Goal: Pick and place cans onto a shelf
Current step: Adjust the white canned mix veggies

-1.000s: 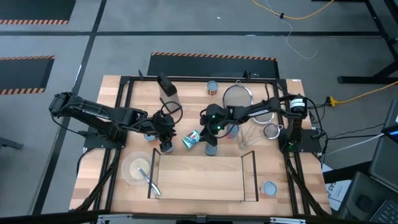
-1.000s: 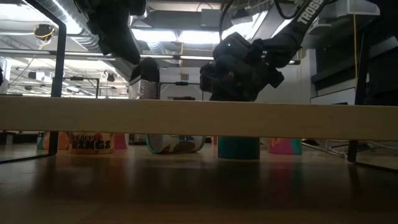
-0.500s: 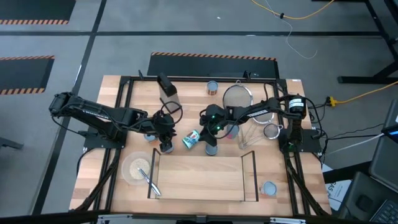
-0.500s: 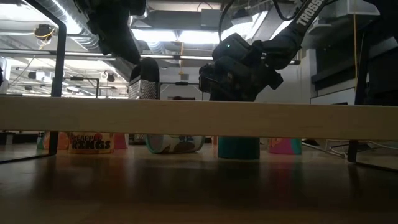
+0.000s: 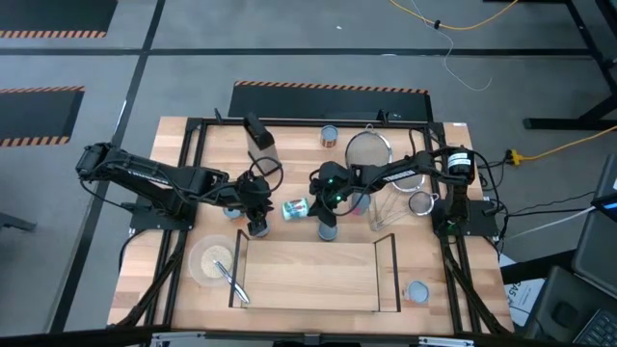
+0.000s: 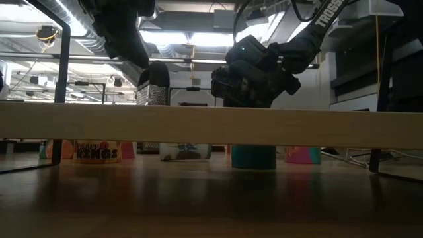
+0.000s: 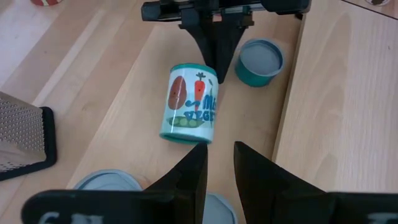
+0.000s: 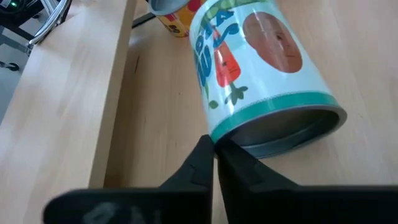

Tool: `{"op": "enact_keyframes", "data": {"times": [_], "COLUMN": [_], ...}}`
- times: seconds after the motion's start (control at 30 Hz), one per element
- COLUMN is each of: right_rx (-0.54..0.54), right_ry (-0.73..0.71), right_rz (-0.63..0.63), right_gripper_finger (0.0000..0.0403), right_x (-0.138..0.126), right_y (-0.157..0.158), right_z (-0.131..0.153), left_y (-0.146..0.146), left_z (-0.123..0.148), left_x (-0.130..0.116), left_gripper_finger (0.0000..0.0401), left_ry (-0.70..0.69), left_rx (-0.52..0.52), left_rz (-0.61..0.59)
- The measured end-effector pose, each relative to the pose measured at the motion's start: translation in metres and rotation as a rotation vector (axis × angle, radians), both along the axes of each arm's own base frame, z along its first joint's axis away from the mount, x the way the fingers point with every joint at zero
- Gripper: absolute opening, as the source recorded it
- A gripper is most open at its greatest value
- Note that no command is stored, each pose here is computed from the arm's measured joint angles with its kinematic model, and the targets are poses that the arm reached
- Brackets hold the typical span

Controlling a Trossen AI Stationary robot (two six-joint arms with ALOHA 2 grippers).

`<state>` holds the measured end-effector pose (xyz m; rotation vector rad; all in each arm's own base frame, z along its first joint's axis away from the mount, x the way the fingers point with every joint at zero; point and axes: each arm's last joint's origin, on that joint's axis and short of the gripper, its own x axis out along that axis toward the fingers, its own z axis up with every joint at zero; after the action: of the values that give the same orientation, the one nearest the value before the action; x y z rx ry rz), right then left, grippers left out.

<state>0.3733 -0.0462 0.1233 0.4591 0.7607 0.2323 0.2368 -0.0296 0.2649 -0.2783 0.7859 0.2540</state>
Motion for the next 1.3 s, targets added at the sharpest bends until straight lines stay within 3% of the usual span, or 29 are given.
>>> {"op": "enact_keyframes", "data": {"times": [0.4,0.73,1.1,1.3], "right_rx": [0.007,-0.046,-0.409,-0.516], "right_ry": [-0.011,-0.038,0.257,0.440], "right_rz": [0.011,0.043,0.036,-0.009], "right_gripper_finger": [0.0006,0.0003,0.0002,0.0003], "right_x": [-0.001,-0.017,-0.020,-0.034], "right_y": [0.001,-0.005,-0.014,-0.017], "right_z": [0.006,0.057,0.154,0.175], "left_y": [0.000,0.000,0.000,0.000], "left_z": [0.000,0.000,0.000,0.000], "left_x": [0.000,0.000,0.000,0.000], "left_gripper_finger": [0.0071,0.0071,0.0071,0.0071], "left_ry": [0.000,-0.001,-0.005,-0.005], "left_rx": [0.000,0.000,-0.001,0.000], "left_rz": [0.000,0.000,0.000,0.000]}}
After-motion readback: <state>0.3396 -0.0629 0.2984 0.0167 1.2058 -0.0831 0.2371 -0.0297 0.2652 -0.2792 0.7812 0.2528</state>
